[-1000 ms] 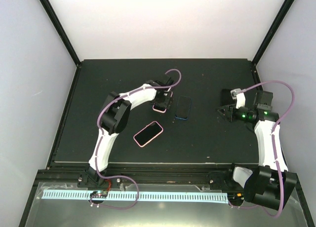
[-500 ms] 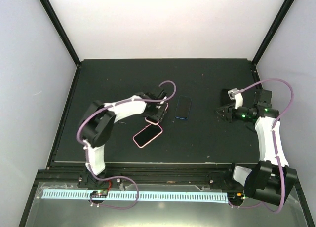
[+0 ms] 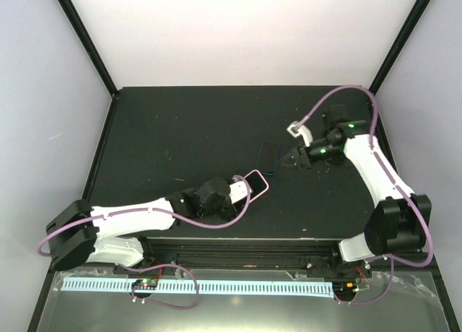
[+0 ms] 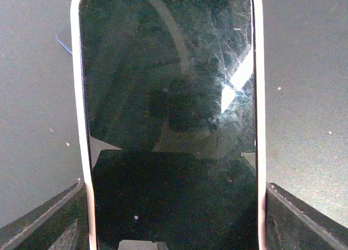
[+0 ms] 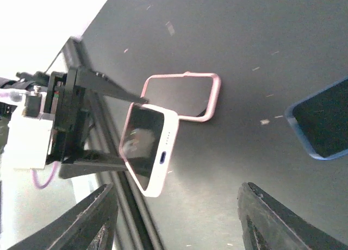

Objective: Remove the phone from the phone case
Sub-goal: Pick up the phone at the center of the board, then adjust the phone.

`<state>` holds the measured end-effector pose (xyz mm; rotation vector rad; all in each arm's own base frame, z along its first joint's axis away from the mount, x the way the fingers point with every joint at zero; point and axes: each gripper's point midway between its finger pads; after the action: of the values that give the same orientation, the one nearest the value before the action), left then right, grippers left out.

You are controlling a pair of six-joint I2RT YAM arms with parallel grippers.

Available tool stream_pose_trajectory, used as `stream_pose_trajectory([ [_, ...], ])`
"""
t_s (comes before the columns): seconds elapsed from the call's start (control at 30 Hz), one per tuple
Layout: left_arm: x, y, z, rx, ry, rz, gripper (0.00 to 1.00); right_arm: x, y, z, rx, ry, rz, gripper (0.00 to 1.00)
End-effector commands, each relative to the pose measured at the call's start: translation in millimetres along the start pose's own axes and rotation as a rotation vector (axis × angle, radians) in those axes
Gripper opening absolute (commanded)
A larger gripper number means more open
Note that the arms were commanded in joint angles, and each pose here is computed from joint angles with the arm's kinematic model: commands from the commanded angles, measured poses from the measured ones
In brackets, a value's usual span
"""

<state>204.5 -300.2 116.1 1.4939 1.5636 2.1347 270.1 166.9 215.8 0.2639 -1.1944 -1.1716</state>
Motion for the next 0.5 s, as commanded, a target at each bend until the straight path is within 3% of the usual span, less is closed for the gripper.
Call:
stream_pose_trajectory([
  [0.0,27.1,63.6,-0.4,-0.069,0.047,-0.279,0.56,-34.1,-21.4,32.0,-0.076,0.155,0.174,0.63],
  [0.23,29.0,70.6,-11.1,-0.134,0.044,-0.293,0.56,-69.3,-30.1,54.2,-0.072,0.283,0.281,0.61],
  [0.47,28.3,73.4,-19.8,-0.157,0.076,-0.28,0.56,-72.6,-30.7,57.3,-0.076,0.322,0.281,0.31],
])
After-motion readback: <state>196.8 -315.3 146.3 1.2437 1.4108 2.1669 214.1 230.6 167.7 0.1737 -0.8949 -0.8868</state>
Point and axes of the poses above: each gripper's point midway between its finger pads, its own x axis back along the fingers, its own z axis along the line the jaws close on, y = z × x, and after that the axes turned 11 degrees about x, right-handed
